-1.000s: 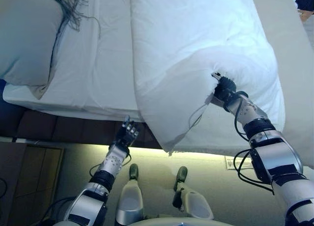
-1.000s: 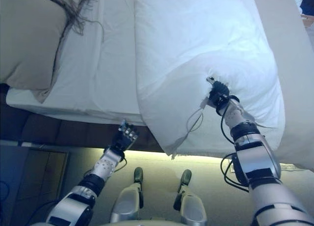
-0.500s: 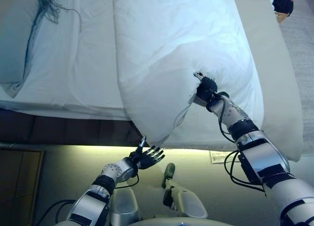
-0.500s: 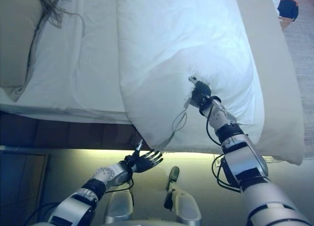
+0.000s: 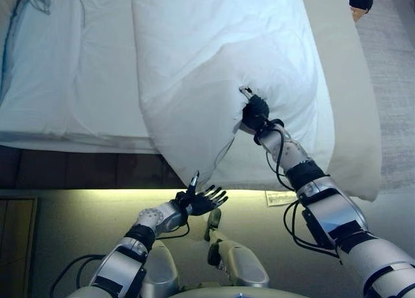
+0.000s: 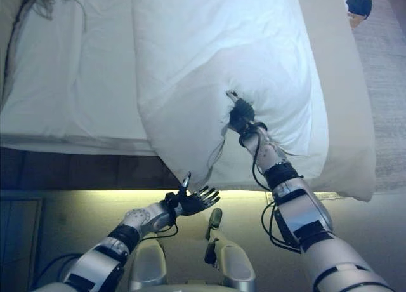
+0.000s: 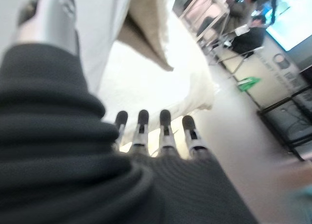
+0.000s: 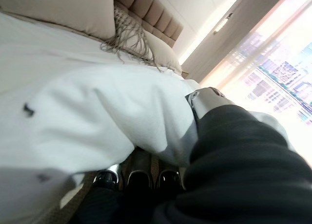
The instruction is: Make the bed neatly
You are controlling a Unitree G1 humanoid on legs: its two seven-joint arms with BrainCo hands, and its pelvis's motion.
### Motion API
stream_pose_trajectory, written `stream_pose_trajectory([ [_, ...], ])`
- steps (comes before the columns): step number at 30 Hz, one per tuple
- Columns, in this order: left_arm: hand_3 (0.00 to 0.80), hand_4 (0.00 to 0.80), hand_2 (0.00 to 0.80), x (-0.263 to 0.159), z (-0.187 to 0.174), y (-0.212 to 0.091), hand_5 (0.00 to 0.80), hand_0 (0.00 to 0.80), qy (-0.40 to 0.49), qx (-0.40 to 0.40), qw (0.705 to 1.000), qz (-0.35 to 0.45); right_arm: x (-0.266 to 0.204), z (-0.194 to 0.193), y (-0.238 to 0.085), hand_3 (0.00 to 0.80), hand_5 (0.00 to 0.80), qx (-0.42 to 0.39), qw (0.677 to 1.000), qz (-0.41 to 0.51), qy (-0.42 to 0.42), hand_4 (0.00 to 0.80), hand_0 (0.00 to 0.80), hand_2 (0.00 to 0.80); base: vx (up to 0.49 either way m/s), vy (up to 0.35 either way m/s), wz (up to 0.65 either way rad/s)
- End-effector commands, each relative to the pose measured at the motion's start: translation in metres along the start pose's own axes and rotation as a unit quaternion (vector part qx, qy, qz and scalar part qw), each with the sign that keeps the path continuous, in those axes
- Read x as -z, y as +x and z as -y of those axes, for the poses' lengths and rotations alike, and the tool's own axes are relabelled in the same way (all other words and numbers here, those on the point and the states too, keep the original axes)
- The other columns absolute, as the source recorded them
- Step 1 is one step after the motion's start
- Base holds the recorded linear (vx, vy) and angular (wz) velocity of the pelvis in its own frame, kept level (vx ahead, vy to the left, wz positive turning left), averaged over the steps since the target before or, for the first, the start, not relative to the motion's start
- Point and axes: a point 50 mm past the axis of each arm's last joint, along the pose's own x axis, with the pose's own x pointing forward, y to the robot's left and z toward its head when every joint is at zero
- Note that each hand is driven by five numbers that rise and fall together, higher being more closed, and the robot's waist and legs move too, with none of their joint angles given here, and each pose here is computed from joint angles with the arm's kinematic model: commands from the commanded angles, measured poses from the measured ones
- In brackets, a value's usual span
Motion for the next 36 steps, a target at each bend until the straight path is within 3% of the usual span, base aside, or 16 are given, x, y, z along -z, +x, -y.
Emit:
stream_pose_trajectory([
  [1, 0.0, 0.0, 0.0, 0.03, 0.045, 0.026, 0.0, 0.0, -0.002, 0.089, 0.994, -0.062, -0.018, -0.087, 0.007, 0.8, 0.8, -0.176, 0.983, 0.051, 0.03, 0.8, 0.8, 0.8, -0.018, -0.015, -0.13],
  [12, 0.0, 0.0, 0.0, 0.024, 0.105, 0.035, 0.0, 0.0, -0.029, 0.236, 0.971, 0.008, 0.013, -0.113, -0.013, 0.8, 0.8, -0.2, 0.979, 0.02, 0.04, 0.8, 0.8, 0.8, -0.017, -0.012, -0.06],
  [24, 0.0, 0.0, 0.0, -0.004, 0.145, 0.022, 0.0, 0.0, -0.038, 0.376, 0.913, 0.157, 0.015, -0.118, -0.031, 0.8, 0.8, -0.224, 0.973, 0.037, 0.05, 0.8, 0.8, 0.8, -0.004, -0.017, 0.01],
  [36, 0.0, 0.0, 0.0, -0.037, 0.132, 0.001, 0.0, 0.0, -0.09, 0.36, 0.862, 0.345, 0.003, -0.104, -0.041, 0.8, 0.8, -0.212, 0.972, 0.084, 0.061, 0.8, 0.8, 0.8, -0.002, -0.054, 0.09],
])
